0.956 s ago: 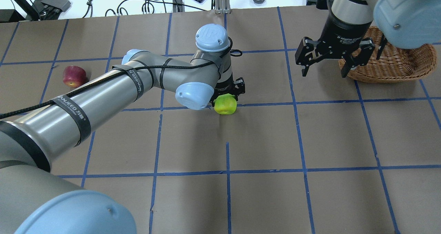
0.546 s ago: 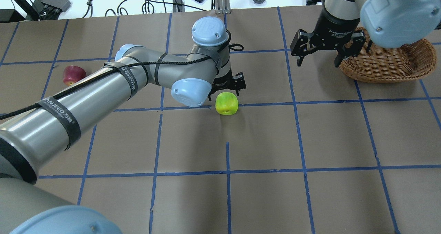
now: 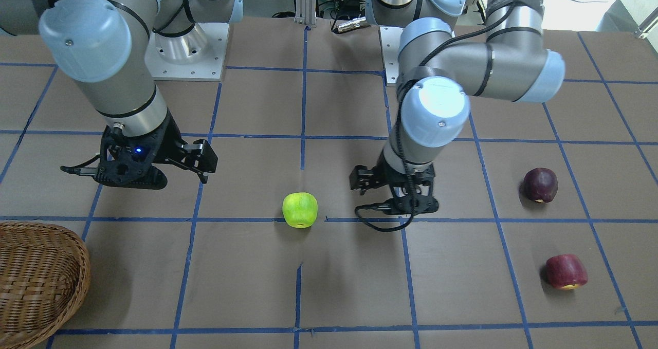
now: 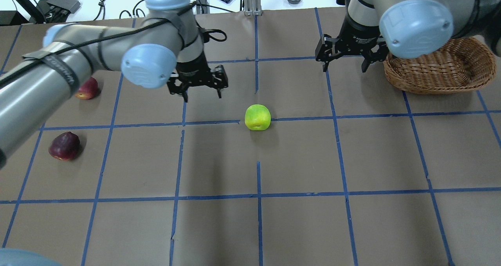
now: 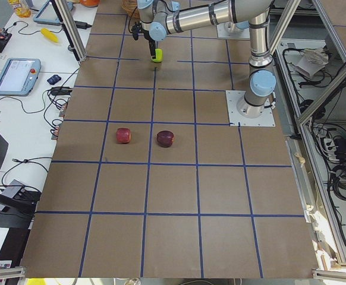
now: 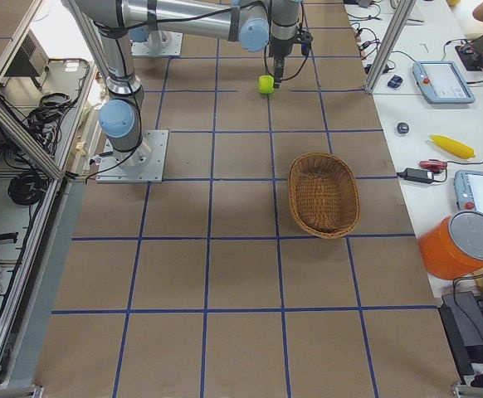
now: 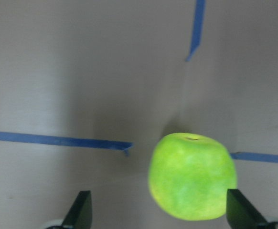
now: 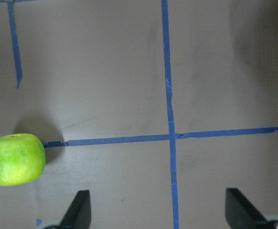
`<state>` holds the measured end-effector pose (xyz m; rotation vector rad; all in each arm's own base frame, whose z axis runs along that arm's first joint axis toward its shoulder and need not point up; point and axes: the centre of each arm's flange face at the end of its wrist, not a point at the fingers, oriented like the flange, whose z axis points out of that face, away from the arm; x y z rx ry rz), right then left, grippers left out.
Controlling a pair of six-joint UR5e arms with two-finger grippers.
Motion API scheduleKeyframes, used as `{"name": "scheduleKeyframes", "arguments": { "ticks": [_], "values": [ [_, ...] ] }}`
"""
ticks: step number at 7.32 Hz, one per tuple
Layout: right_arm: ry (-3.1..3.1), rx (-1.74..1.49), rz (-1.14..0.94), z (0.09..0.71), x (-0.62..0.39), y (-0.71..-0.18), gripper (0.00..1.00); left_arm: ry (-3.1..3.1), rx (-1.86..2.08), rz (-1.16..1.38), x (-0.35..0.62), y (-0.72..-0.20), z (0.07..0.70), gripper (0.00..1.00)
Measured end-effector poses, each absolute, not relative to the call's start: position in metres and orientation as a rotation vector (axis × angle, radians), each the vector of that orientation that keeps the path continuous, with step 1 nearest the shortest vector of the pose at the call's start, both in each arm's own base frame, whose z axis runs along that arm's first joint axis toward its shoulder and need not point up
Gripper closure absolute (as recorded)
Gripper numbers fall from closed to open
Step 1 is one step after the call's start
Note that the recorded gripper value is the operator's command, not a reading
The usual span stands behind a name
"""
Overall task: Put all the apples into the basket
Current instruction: 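Move the right gripper over the green apple while left reaches dark apple, then grasp the green apple with right gripper while left grasps dark apple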
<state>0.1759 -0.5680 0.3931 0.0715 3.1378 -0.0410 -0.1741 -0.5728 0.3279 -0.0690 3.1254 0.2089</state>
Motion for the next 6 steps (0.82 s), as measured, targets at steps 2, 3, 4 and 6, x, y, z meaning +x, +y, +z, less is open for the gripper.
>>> {"name": "scheduleKeyframes", "arguments": {
  "ticks": [2, 3, 4, 6],
  "values": [
    [3.135, 0.017, -0.047, 0.352, 0.237, -0.574, 0.00, 3.082, 0.147, 0.314, -0.053, -0.566, 0.339, 0.01],
    [3.130, -0.009, -0.062, 0.330, 0.271, -0.573, 0.00, 3.076, 0.222, 0.349, 0.005, -0.557, 0.335, 0.01],
    [3.122, 0.011, -0.073, 0.308, 0.301, -0.571, 0.00, 3.061, 0.279, 0.340, 0.061, -0.548, 0.331, 0.01],
    [3.079, 0.048, -0.040, 0.272, 0.333, -0.570, 0.00, 3.050, 0.337, 0.297, 0.139, -0.528, 0.312, 0.01]
  ]
}}
